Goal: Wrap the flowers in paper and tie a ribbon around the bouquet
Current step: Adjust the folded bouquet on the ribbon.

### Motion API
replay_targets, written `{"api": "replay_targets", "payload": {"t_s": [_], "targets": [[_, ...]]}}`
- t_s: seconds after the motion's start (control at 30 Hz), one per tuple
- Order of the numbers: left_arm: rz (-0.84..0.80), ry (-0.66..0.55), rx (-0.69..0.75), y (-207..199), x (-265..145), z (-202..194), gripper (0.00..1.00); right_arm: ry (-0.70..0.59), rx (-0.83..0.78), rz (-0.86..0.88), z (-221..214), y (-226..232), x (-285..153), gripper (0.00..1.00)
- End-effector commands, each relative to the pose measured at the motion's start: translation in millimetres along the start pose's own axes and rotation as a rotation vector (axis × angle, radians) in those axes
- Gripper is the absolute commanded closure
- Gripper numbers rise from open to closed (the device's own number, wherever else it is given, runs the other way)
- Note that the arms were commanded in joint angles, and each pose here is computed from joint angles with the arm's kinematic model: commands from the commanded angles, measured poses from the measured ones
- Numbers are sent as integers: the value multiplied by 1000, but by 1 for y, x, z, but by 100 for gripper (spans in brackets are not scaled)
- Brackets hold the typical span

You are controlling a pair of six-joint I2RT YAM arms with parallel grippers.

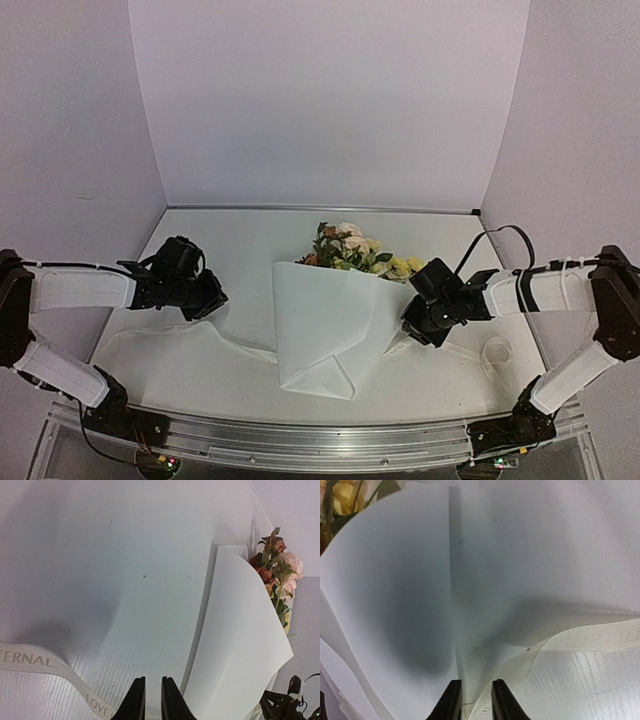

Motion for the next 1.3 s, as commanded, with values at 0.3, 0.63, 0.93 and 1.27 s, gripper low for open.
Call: {"api": "replay_targets", "payload": {"t_s": [0.3,0.63,0.93,1.27], "targets": [[-100,150,133,-58,55,-39,97,4,-12,10,-10,0,11,93],[-97,236,162,-69,79,-69,100,44,-61,69,-16,31,21,93],[-150,264,150,-78,84,-84,100,68,-101,120,-24,56,18,89],[-183,276,131,-78,85,-89,100,115,-90,146,-34,59,36,85]]}}
Point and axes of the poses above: each gripper's point midway between its finger pads, its own x axis out along the fingers, its own y axis along the line the jaws close on, z = x × y, the point moved 7 cm from there along -x, back along the fingers, and after that the axes turned 4 degrees about x, right-handed, at the moved point
